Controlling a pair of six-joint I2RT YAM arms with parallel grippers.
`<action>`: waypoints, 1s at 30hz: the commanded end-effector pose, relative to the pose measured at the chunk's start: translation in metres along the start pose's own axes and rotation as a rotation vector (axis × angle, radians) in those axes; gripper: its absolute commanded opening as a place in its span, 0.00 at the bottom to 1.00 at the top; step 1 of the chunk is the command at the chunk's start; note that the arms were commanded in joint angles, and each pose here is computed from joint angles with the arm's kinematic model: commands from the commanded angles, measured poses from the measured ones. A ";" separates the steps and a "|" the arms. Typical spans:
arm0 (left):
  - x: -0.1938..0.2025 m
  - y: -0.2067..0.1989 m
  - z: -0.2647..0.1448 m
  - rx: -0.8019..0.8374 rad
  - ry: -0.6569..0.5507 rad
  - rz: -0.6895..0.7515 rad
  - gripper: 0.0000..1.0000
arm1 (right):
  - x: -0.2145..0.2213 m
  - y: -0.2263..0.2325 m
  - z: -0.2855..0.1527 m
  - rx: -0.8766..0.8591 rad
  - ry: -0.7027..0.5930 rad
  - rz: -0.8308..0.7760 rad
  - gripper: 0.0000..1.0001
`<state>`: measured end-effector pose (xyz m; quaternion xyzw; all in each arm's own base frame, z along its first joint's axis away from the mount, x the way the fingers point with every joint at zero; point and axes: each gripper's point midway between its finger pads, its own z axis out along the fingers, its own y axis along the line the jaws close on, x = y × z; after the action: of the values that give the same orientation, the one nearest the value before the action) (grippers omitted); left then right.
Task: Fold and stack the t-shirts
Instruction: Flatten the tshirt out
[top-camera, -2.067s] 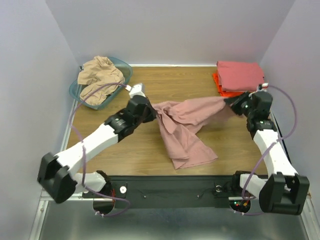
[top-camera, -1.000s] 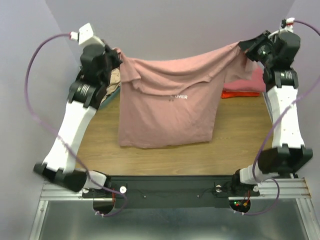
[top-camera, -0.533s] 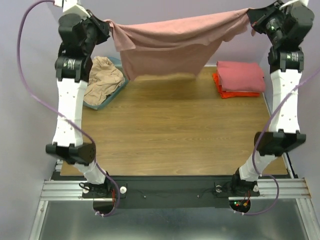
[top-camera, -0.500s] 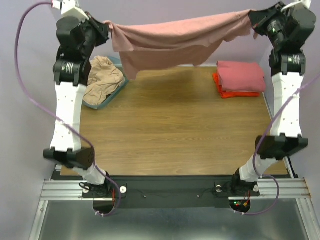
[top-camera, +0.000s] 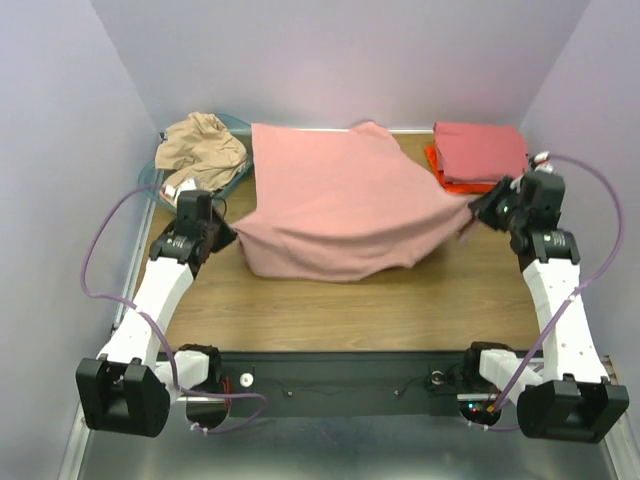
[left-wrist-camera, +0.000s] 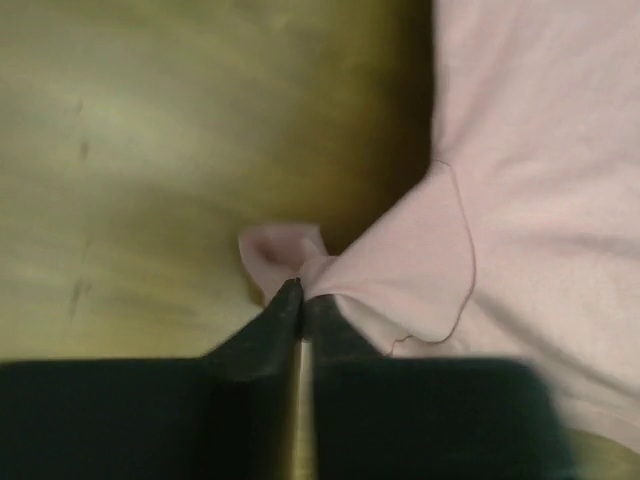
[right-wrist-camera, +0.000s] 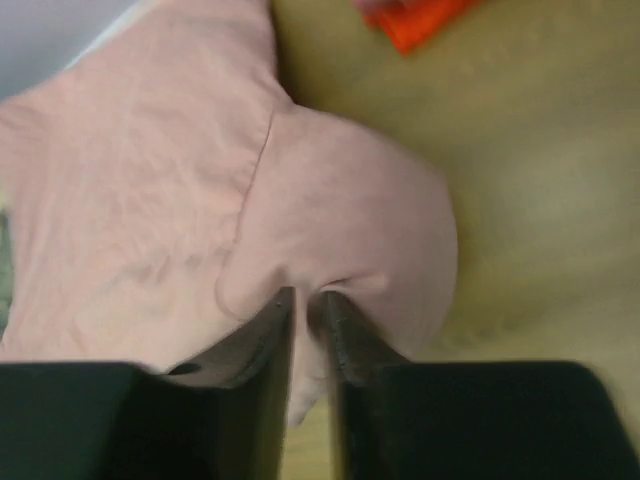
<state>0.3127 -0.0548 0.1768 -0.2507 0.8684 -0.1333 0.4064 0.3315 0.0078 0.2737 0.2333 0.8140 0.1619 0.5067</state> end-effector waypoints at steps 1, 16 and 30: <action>-0.010 0.019 -0.020 -0.061 -0.107 -0.082 0.48 | 0.036 -0.042 -0.014 0.153 0.043 0.023 0.36; 0.013 0.008 -0.024 0.052 -0.065 -0.135 0.90 | 0.081 -0.024 0.011 -0.024 0.229 -0.041 1.00; 0.133 -0.008 0.046 0.052 0.273 -0.021 0.91 | 0.222 -0.012 0.074 0.124 0.513 -0.137 1.00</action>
<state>0.2873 -0.1175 0.0874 -0.2386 0.9010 -0.1725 0.3186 0.2941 0.1295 0.0839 0.1150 0.9457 0.1542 0.2619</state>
